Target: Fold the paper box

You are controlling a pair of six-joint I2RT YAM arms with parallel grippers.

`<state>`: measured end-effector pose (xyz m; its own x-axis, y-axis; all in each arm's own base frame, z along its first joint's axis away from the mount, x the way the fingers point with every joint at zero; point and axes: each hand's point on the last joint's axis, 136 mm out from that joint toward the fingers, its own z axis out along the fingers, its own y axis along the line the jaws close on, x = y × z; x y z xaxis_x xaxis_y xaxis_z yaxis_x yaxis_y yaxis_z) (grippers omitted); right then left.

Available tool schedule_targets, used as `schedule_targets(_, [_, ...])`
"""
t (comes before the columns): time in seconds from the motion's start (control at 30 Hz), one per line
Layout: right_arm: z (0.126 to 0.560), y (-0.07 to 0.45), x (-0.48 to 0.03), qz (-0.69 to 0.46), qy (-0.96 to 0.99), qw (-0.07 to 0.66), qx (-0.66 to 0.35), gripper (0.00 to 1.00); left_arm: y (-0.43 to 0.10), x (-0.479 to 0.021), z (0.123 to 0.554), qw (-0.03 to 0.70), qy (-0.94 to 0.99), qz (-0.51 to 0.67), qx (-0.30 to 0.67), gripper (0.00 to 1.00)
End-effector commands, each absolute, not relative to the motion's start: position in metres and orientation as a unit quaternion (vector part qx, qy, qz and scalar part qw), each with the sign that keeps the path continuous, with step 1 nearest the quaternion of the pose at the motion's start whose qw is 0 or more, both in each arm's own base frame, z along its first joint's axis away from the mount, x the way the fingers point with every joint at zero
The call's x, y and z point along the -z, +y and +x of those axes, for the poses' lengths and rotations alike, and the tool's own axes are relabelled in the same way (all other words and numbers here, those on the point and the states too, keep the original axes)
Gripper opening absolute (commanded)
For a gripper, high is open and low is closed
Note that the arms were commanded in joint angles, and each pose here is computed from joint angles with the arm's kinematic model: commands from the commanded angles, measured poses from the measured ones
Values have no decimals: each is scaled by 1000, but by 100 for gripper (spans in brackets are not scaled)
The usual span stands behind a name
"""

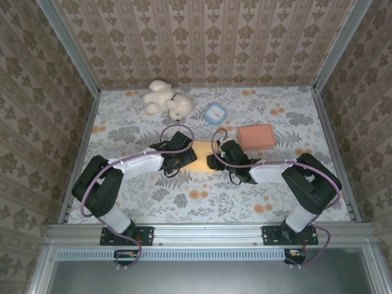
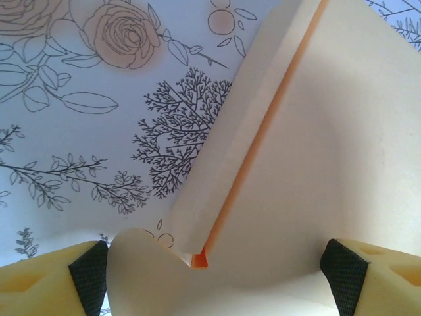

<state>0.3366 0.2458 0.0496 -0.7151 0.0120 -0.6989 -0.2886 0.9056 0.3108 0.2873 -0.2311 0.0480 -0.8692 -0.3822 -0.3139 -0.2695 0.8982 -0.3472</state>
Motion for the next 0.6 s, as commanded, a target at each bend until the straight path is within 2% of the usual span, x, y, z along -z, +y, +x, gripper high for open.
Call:
schedule_targets(0.0, [323,235,-21,-79,927,322,-177,56,-245,-56,291,190,952,-164,172,86])
schedule_targets(0.57, [324,237,-19,-75,928,317,-182,56,-270,-47,284,156,955,-163,191,83])
